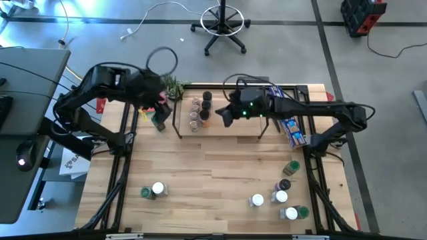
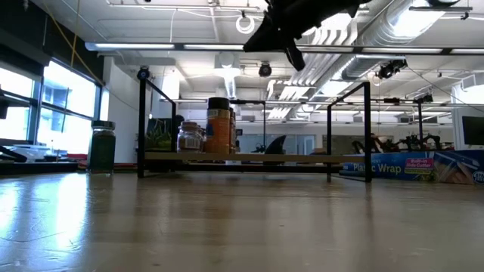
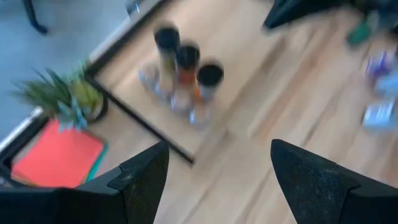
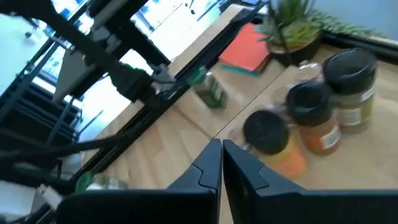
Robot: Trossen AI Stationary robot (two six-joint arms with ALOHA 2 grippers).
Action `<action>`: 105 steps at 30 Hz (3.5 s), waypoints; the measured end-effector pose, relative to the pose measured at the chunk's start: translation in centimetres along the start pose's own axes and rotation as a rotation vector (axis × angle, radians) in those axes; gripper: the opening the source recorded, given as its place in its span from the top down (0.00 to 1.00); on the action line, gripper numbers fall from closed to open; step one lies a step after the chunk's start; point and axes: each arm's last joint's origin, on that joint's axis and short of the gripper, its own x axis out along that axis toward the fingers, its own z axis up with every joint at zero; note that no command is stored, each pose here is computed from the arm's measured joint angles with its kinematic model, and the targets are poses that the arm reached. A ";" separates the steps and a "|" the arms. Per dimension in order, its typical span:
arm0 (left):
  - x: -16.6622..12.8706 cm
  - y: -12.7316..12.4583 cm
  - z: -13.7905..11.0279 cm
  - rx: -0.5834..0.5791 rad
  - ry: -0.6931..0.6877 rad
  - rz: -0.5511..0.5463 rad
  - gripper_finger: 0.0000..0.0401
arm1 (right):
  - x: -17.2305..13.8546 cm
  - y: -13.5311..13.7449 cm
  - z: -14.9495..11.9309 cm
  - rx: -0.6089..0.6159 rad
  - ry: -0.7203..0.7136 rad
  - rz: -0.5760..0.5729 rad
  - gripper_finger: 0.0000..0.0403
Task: Shelf spices
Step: Put the black seasoning bottle aligned with the other black seasoning bottles on the shelf
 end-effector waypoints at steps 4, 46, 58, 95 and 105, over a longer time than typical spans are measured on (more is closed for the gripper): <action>2.0 -1.2 -1.7 0.063 0.119 -0.039 0.31 | -0.1 1.7 -1.2 -0.003 0.010 0.029 0.98; 9.4 -9.3 -23.0 0.144 0.318 -0.207 0.31 | -14.5 10.1 3.8 -0.442 -0.036 -0.035 1.00; 10.1 -9.0 -21.7 0.092 0.204 -0.152 0.31 | -15.7 11.3 -5.5 -0.340 0.640 0.093 0.88; 10.3 -9.1 -21.4 0.044 0.201 -0.161 0.31 | -16.7 6.4 -22.2 -0.999 1.121 0.138 0.36; 10.3 -8.9 -21.5 0.053 0.226 -0.148 0.31 | -15.8 5.4 -23.4 -1.010 1.082 0.125 0.36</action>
